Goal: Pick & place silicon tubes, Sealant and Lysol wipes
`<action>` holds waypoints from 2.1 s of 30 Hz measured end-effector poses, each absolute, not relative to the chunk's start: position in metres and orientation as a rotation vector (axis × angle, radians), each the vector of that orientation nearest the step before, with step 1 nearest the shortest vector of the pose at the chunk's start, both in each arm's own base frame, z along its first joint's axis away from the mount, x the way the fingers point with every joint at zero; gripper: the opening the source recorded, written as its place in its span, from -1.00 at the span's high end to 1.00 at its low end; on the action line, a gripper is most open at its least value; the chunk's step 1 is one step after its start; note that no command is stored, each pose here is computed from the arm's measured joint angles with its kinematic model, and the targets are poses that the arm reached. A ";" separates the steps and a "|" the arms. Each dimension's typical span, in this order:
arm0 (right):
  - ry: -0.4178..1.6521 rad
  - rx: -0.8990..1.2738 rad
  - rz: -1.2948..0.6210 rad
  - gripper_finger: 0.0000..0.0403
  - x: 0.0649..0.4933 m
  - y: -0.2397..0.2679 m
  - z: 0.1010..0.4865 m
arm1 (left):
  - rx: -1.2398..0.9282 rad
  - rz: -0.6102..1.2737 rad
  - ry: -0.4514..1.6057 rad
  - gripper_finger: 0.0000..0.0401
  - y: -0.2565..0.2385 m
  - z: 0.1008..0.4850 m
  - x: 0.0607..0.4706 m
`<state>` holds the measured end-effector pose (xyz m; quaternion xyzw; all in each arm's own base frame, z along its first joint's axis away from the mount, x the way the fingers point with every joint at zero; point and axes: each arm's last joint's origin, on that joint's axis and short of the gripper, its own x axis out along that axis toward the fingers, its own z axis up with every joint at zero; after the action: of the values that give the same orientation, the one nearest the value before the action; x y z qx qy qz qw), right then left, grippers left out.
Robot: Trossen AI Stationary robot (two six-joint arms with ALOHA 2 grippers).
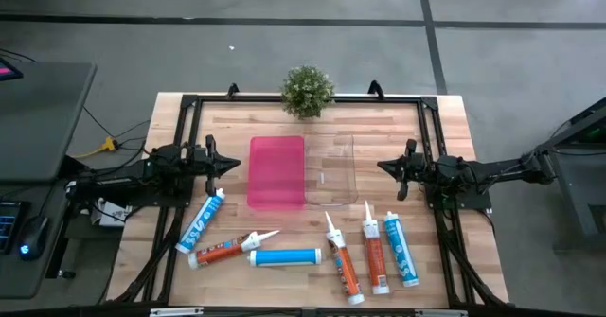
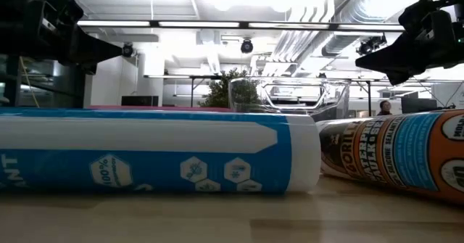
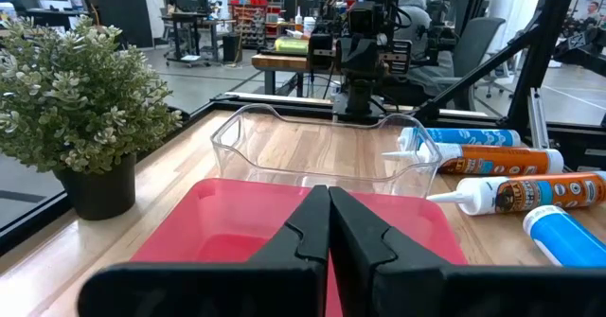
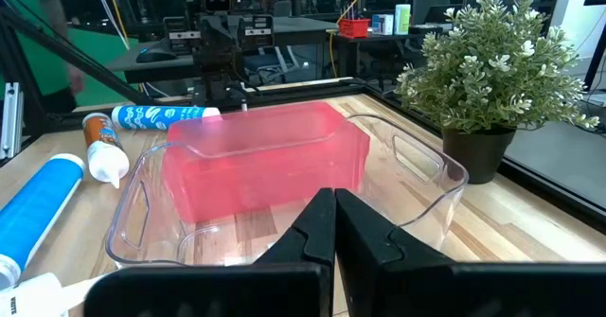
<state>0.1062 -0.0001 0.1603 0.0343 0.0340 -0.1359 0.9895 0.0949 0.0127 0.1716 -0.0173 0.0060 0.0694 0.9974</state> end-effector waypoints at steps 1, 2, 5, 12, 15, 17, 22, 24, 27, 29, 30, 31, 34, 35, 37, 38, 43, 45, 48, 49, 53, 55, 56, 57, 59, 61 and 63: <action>0.068 0.069 -0.272 1.00 0.106 0.000 0.160 | -0.035 0.139 0.012 1.00 0.013 0.172 0.095; 0.068 0.068 -0.273 1.00 0.106 0.000 0.160 | -0.035 0.139 0.012 1.00 0.013 0.172 0.095; 0.068 0.069 -0.273 1.00 0.106 0.000 0.160 | -0.035 0.139 0.012 1.00 0.013 0.172 0.095; 0.069 0.068 -0.273 1.00 0.106 0.000 0.160 | -0.035 0.139 0.012 1.00 0.013 0.172 0.095; 0.068 0.068 -0.273 1.00 0.106 0.000 0.160 | -0.035 0.139 0.012 1.00 0.013 0.172 0.095; 0.069 0.069 -0.273 1.00 0.106 0.000 0.160 | -0.035 0.139 0.012 1.00 0.013 0.171 0.095; 0.068 0.069 -0.273 1.00 0.106 0.000 0.160 | -0.035 0.139 0.012 1.00 0.013 0.172 0.095; 0.069 0.068 -0.273 1.00 0.106 0.000 0.160 | -0.035 0.139 0.012 1.00 0.013 0.172 0.095; 0.069 0.069 -0.273 1.00 0.106 0.000 0.160 | -0.035 0.139 0.012 1.00 0.013 0.172 0.095; 0.068 0.069 -0.273 1.00 0.106 0.000 0.160 | -0.035 0.139 0.012 1.00 0.013 0.172 0.095; 0.068 0.068 -0.273 1.00 0.106 0.000 0.160 | -0.035 0.139 0.012 1.00 0.013 0.172 0.095; 0.068 0.068 -0.273 1.00 0.106 0.000 0.160 | -0.035 0.139 0.012 1.00 0.013 0.172 0.095; 0.068 0.068 -0.272 1.00 0.106 0.000 0.160 | -0.035 0.139 0.012 1.00 0.013 0.172 0.095; 0.068 0.069 -0.272 1.00 0.106 0.000 0.160 | -0.035 0.139 0.012 1.00 0.013 0.172 0.095; 0.069 0.069 -0.273 1.00 0.106 0.000 0.160 | -0.035 0.139 0.012 1.00 0.013 0.172 0.095; 0.068 0.069 -0.273 1.00 0.106 0.000 0.160 | -0.035 0.139 0.012 1.00 0.013 0.172 0.095; 0.068 0.068 -0.273 1.00 0.106 0.000 0.160 | -0.035 0.139 0.012 1.00 0.013 0.172 0.095; 0.069 0.068 -0.273 1.00 0.106 0.000 0.160 | -0.035 0.139 0.012 1.00 0.013 0.172 0.095; 0.069 0.068 -0.273 1.00 0.106 0.000 0.160 | -0.034 0.139 0.009 1.00 0.013 0.172 0.095; 0.068 0.069 -0.273 1.00 0.106 0.000 0.160 | -0.034 0.139 0.006 1.00 0.013 0.172 0.095; 0.068 0.069 -0.273 1.00 0.106 0.000 0.160 | -0.033 0.145 -0.016 1.00 0.013 0.174 0.095; 0.068 0.068 -0.272 1.00 0.106 0.000 0.160 | -0.033 0.146 -0.018 1.00 0.013 0.174 0.095; 0.069 0.069 -0.273 1.00 0.106 0.000 0.160 | -0.033 0.146 -0.019 1.00 0.013 0.174 0.095; 0.068 0.069 -0.273 1.00 0.106 0.000 0.160 | -0.033 0.145 -0.021 1.00 0.013 0.174 0.095; 0.068 0.068 -0.273 1.00 0.106 0.000 0.160 | -0.033 0.131 -0.020 1.00 0.013 0.174 0.095; 0.069 0.068 -0.273 1.00 0.106 0.000 0.160 | -0.032 0.105 -0.020 1.00 0.012 0.174 0.095; 0.068 0.068 -0.273 1.00 0.106 0.000 0.160 | -0.032 0.096 -0.022 1.00 0.012 0.174 0.095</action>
<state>0.1062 -0.0001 0.1603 0.0341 0.0340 -0.1360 0.9895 0.0952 0.0115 0.1742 -0.0160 -0.0110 0.0480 0.9987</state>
